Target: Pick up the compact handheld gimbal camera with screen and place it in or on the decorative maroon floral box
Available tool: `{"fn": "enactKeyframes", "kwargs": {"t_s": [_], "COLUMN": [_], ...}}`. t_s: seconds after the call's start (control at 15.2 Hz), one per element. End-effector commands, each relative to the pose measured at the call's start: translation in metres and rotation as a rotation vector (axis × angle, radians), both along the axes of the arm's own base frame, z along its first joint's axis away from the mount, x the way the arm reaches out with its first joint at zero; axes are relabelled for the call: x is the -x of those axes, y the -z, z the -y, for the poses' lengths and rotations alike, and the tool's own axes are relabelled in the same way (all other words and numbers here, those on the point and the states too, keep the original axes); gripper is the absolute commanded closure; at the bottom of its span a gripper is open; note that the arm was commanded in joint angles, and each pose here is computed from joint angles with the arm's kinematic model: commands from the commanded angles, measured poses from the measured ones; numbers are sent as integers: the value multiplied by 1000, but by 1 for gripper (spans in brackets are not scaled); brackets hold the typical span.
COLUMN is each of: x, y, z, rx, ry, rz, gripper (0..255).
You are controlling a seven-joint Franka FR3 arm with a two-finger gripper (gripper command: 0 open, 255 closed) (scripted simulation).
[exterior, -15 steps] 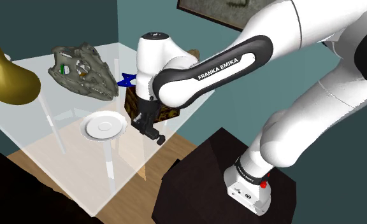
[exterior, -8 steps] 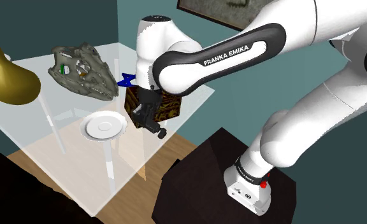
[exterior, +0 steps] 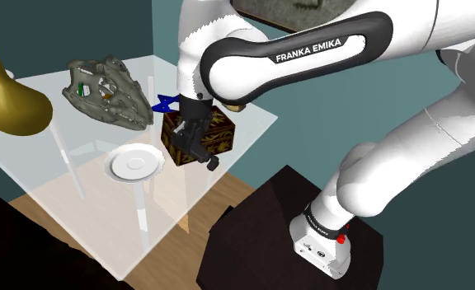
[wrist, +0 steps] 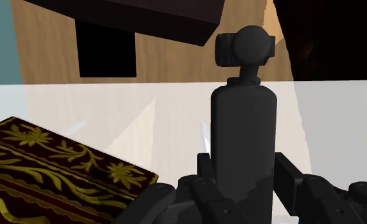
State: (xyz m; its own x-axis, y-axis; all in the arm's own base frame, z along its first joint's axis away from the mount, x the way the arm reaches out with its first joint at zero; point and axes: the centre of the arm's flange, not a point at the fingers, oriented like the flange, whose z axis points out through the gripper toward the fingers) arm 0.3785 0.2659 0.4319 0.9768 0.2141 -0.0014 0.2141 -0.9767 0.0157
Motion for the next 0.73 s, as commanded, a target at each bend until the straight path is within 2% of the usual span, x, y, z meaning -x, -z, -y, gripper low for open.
{"fn": "enactKeyframes", "kwargs": {"t_s": [0.0, 0.66], "x": [-10, -102], "y": [-4, -11], "z": [9, 104], "rx": [0, 0], "ry": [0, 0], "rz": [0, 0], "gripper": [255, 255]}}
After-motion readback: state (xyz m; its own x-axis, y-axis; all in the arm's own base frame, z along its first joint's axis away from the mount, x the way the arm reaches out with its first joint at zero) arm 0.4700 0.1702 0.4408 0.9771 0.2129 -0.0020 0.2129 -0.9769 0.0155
